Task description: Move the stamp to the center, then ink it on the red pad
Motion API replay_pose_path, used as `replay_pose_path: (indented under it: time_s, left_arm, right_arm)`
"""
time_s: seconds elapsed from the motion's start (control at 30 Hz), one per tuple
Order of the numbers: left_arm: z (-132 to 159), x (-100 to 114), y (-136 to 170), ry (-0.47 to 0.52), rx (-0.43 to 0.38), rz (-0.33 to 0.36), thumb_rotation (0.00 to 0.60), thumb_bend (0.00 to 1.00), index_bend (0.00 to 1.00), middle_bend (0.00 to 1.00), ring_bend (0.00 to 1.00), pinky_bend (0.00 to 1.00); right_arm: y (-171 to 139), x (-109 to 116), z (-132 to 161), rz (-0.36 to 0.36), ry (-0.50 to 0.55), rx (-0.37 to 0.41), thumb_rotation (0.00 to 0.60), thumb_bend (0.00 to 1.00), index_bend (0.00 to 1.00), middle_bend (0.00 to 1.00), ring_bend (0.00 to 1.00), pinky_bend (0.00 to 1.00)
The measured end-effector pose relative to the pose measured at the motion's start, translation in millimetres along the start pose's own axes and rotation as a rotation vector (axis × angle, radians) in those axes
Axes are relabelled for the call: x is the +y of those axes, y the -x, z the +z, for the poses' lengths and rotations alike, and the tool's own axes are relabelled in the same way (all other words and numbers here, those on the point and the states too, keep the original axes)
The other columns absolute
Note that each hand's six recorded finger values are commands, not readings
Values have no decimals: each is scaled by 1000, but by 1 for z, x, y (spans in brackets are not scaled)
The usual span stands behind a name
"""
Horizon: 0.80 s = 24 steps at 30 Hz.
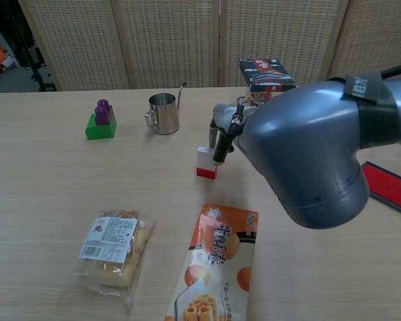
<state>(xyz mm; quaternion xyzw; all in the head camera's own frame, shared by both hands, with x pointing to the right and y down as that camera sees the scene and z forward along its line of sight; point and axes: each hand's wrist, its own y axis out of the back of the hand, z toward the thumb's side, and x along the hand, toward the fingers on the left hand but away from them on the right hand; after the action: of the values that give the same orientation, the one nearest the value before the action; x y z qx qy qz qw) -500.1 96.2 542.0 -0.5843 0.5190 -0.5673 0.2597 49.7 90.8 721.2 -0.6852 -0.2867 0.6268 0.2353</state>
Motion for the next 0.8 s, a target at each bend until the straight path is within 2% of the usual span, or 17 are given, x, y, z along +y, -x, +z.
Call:
replay_pose_path:
  time_s: [0.67,0.8]
  left_arm:
    - [-2,-1,-2,6,2,-25,600,0,0,0,0,0]
    - [-2,-1,-2,5,3,-27,600,0,0,0,0,0]
  right_arm:
    - [8,-6,4,-47,-35,-5,600,414,439,899,966,1000]
    - [9,-8,3,-53,-34,-13,600,454,478,904,966,1000]
